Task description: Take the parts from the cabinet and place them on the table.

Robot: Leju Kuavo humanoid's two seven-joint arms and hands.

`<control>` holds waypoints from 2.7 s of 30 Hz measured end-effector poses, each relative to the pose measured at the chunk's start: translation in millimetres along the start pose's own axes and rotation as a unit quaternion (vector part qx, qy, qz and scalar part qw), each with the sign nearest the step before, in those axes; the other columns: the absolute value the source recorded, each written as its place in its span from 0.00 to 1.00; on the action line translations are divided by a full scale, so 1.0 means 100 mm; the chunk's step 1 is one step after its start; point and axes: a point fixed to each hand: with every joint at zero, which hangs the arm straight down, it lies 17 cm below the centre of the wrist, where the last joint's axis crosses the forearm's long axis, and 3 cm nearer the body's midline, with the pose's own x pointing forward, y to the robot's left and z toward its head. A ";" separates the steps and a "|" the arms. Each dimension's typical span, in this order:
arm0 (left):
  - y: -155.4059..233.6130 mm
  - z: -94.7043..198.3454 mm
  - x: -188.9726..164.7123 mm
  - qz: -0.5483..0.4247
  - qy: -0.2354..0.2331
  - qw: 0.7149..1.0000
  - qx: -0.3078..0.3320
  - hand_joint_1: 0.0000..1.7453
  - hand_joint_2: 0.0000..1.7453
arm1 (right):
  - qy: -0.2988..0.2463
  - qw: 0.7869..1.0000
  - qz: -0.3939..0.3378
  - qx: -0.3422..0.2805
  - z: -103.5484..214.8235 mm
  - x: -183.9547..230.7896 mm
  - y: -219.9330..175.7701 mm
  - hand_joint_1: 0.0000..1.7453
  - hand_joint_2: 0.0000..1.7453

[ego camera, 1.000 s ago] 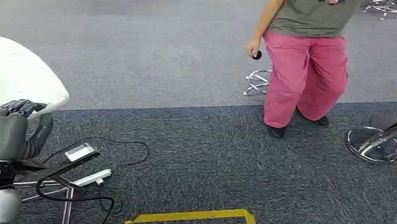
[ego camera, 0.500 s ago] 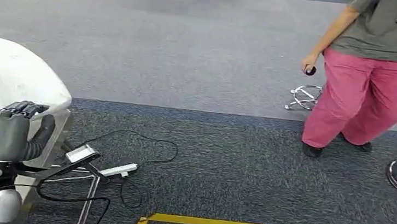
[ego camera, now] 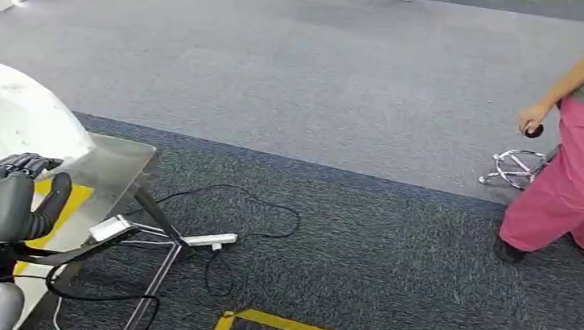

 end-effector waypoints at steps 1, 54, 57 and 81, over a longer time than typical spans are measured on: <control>0.01 -0.01 0.00 0.000 0.000 1.000 0.002 1.00 1.00 | -0.001 1.000 0.000 0.000 0.00 0.01 0.00 0.00 0.00; 0.03 -0.07 0.03 -0.004 -0.004 1.000 0.004 1.00 1.00 | -0.012 1.000 0.005 0.011 0.03 0.08 0.03 0.00 0.00; 0.00 -0.06 0.04 -0.003 -0.005 1.000 0.001 1.00 1.00 | -0.010 1.000 0.006 0.011 0.03 0.05 0.04 0.00 0.00; -0.06 -0.04 0.04 -0.003 -0.003 1.000 -0.008 1.00 1.00 | -0.012 1.000 0.006 0.011 0.04 0.07 0.03 0.00 0.00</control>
